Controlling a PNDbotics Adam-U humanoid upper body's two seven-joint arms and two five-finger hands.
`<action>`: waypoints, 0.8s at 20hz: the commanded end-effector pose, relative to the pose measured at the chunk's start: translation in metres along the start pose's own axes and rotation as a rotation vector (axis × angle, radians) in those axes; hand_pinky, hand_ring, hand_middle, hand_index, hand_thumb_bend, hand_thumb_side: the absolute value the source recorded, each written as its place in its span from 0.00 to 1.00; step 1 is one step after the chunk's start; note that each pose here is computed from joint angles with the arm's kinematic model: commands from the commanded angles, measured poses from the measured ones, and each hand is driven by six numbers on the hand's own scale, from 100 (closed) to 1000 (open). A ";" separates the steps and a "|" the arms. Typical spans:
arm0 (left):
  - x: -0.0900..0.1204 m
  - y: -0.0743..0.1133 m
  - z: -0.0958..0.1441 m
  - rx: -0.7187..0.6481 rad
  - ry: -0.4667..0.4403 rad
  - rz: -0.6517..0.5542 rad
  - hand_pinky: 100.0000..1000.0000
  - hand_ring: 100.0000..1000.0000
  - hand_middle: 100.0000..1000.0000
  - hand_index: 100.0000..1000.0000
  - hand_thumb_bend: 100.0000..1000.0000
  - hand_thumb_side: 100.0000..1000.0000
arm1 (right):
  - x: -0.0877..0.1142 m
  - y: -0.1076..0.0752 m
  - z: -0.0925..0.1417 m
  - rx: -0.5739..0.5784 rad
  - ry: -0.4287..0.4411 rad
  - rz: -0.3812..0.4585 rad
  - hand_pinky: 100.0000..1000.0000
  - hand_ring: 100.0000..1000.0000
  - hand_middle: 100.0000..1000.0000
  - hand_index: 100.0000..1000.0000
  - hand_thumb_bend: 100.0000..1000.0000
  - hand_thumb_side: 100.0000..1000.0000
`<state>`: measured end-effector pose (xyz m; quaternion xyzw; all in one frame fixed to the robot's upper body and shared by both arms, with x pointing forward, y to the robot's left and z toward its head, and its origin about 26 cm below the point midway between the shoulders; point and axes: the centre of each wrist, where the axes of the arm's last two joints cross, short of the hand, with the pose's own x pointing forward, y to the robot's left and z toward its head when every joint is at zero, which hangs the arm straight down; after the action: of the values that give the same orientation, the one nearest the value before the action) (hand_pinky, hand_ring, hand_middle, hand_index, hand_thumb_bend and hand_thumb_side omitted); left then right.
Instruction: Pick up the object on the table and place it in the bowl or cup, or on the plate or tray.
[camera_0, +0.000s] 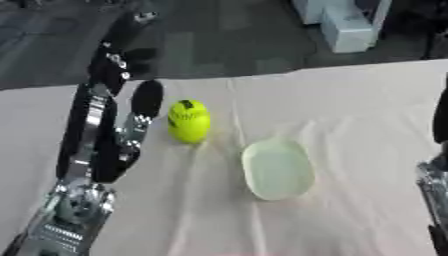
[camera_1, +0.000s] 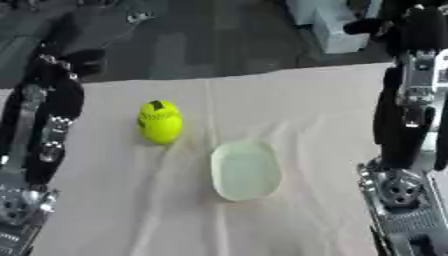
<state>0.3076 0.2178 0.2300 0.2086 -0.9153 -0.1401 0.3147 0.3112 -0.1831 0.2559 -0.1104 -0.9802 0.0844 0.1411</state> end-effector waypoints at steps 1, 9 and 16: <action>0.005 0.018 -0.010 -0.010 0.043 -0.039 0.72 0.82 1.00 0.98 0.56 0.84 | 0.004 -0.001 -0.002 0.009 -0.015 0.003 0.53 0.82 0.89 0.93 0.00 1.00; -0.006 0.033 -0.024 -0.072 0.188 -0.119 0.73 0.85 1.00 1.00 0.74 0.81 | 0.004 0.000 -0.002 0.023 -0.015 -0.004 0.53 0.82 0.89 0.93 0.00 1.00; -0.037 0.032 -0.037 -0.140 0.279 -0.061 0.70 0.84 1.00 1.00 0.75 0.84 | 0.004 0.002 -0.001 0.031 -0.014 -0.010 0.53 0.82 0.89 0.93 0.00 1.00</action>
<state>0.3451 0.2514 0.2450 0.2271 -0.8457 -0.1754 0.4500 0.3104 -0.1792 0.2545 -0.1040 -0.9793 0.0967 0.1442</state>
